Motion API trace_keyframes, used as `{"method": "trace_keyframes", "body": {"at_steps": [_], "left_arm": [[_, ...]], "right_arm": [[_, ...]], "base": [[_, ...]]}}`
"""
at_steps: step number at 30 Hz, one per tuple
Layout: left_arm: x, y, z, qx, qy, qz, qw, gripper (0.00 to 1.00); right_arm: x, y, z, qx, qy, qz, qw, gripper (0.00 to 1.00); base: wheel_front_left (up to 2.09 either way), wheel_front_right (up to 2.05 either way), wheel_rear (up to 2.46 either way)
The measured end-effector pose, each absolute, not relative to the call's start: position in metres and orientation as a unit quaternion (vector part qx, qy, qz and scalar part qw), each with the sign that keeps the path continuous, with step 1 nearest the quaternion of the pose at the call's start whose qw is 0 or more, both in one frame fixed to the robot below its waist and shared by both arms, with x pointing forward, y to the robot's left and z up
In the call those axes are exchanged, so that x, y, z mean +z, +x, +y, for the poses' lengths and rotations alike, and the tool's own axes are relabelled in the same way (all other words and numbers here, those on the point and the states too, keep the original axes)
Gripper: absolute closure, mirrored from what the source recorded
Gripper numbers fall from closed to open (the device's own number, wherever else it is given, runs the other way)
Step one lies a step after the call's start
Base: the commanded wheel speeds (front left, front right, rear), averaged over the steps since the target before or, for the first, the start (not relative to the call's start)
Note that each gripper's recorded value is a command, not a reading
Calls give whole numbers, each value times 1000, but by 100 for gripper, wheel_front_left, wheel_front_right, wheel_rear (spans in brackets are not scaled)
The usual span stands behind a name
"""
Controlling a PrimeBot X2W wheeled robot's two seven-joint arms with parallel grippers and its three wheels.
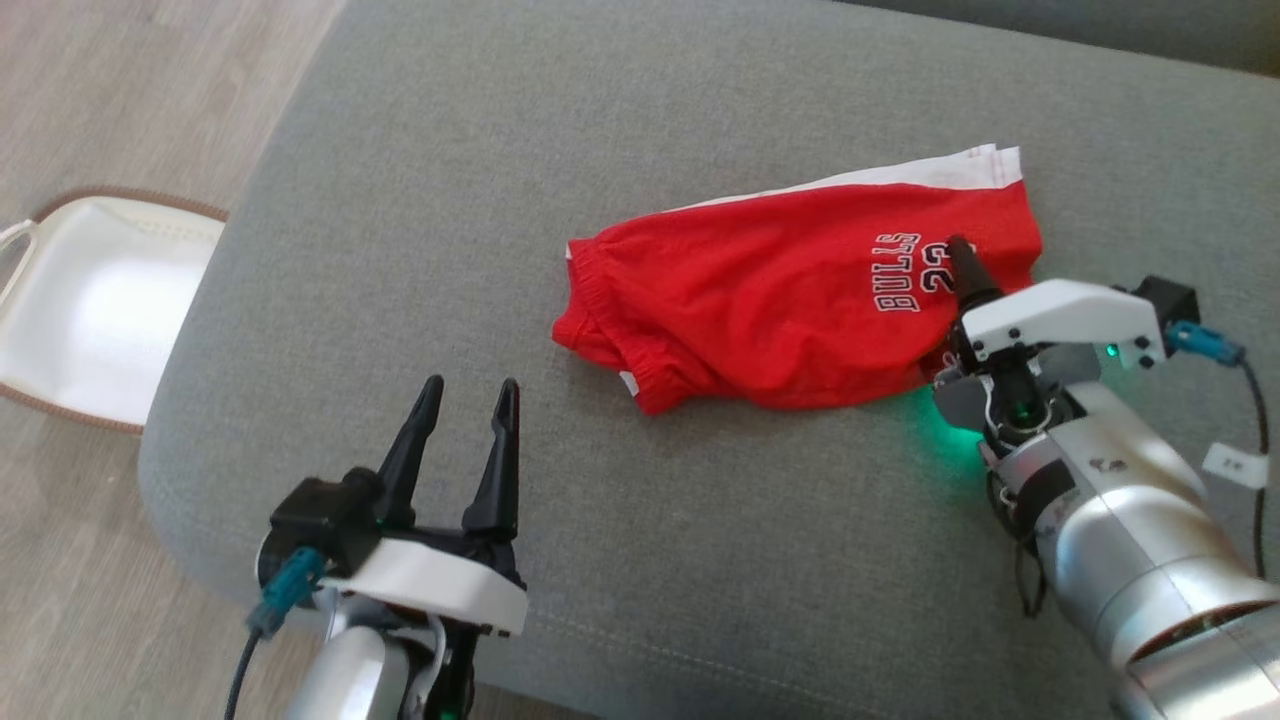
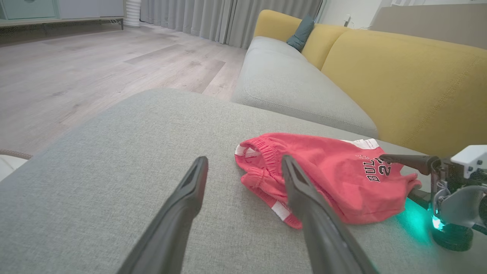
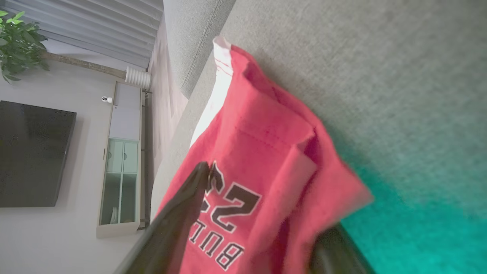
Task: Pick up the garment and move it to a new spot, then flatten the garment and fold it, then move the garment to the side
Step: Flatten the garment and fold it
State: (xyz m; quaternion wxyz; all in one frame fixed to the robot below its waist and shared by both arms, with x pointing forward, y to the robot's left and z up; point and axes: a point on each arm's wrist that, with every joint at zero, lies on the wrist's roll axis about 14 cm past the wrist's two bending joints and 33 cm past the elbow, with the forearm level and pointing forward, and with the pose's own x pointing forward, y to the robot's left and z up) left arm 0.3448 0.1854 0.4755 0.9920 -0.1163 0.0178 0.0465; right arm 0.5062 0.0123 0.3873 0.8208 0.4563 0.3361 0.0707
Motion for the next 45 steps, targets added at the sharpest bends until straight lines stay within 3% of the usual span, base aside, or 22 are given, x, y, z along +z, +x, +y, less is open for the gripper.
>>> {"method": "trace_keyframes", "body": {"at_steps": [3,4,5,13,21,32,39,45], "left_arm": [[474,346,185,47,-120,21,991,0],[474,346,185,47,-120,21,991,0],[473,346,183,45,-120,23,992,0],[475,347,178,37,-121,20,992,0],[485,353,169,18,-124,3,992,0],[495,351,155,-10,-128,-13,992,0],[498,344,157,-8,-122,-18,992,0],[491,325,170,17,-124,-12,992,0]], "right_arm": [[387,511,15,75,451,335,824,0],[387,511,15,75,451,335,824,73],[389,514,14,75,447,331,827,100],[405,522,-7,50,467,281,837,100],[408,506,-59,-9,501,230,834,100],[398,470,-129,-75,480,193,853,100],[434,484,-106,-18,478,154,865,100],[474,474,-23,102,475,146,862,100]], "base": [[0,0,0],[0,0,0],[0,0,0],[0,0,0],[0,0,0],[0,0,0],[0,0,0],[0,0,0]]}}
